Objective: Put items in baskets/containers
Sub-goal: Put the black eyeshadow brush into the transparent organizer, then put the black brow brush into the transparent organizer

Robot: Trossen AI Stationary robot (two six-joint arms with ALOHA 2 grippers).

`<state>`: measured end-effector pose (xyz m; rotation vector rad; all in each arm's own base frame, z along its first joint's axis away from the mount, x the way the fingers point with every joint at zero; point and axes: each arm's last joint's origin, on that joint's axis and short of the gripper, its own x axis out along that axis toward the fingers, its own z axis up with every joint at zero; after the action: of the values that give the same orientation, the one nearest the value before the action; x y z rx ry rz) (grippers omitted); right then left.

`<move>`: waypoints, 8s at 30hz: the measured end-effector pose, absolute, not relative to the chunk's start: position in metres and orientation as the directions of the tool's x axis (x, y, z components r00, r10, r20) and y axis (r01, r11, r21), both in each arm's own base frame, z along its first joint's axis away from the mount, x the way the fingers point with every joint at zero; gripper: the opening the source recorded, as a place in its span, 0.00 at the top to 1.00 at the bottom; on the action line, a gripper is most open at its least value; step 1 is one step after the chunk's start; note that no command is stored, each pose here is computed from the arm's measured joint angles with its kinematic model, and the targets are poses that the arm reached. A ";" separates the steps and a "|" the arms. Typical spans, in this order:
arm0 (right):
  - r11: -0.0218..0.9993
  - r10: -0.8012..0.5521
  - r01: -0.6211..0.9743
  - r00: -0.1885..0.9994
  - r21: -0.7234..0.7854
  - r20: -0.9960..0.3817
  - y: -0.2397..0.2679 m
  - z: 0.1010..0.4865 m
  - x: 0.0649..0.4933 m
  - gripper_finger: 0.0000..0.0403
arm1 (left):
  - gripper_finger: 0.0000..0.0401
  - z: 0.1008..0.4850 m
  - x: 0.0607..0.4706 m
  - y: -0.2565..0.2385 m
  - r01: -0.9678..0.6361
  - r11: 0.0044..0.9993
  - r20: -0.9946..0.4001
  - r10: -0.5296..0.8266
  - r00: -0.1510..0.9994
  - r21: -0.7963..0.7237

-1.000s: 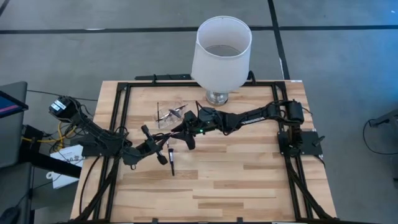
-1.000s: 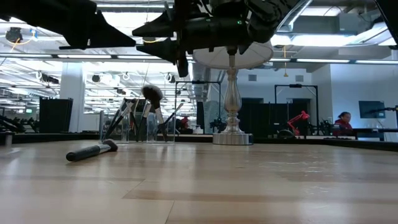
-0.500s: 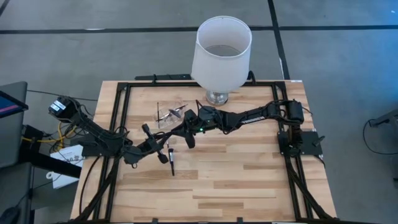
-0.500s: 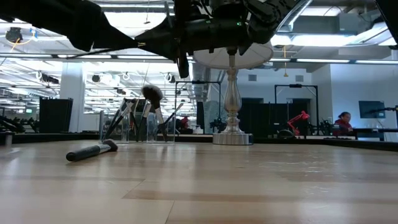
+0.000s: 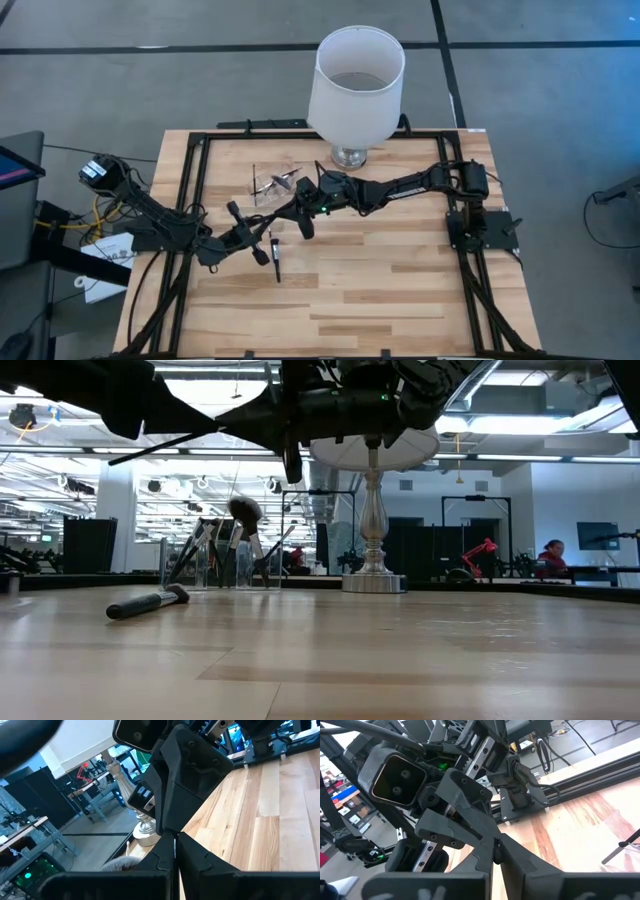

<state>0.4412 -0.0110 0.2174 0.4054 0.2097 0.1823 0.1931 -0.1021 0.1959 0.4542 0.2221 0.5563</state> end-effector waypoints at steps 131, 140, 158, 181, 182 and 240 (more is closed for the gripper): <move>0.957 -0.208 0.259 0.310 -0.128 -0.928 0.130 0.265 0.437 0.74 | 0.73 0.133 0.193 -0.120 -0.410 0.789 -0.483 0.166 0.860 -0.458; 0.952 -0.246 0.258 0.342 -0.161 -0.907 0.136 0.275 0.431 0.74 | 0.73 0.119 0.202 -0.088 -0.591 0.622 -0.641 0.179 0.746 -0.514; 0.955 -0.262 0.225 0.319 -0.195 -0.911 0.129 0.274 0.431 0.74 | 0.77 0.139 0.217 -0.066 -0.550 0.624 -0.666 0.062 0.743 -0.555; 0.956 -0.256 0.224 0.324 -0.189 -0.911 0.129 0.274 0.432 0.74 | 0.77 0.118 0.203 -0.061 -0.698 0.563 -0.791 0.121 0.600 -0.443; 0.956 -0.256 0.224 0.325 -0.189 -0.910 0.129 0.274 0.432 0.74 | 0.77 0.117 0.203 -0.060 -0.702 0.563 -0.790 0.133 0.598 -0.437; 0.960 -0.252 0.210 0.341 -0.188 -0.906 0.127 0.274 0.435 0.74 | 0.72 0.077 0.175 -0.069 -0.555 0.831 -0.662 0.395 0.637 -0.037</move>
<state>0.4351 0.1266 0.2742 -0.0401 1.1851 -0.3002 0.1751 -0.0694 0.0766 -0.2472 0.6922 0.5485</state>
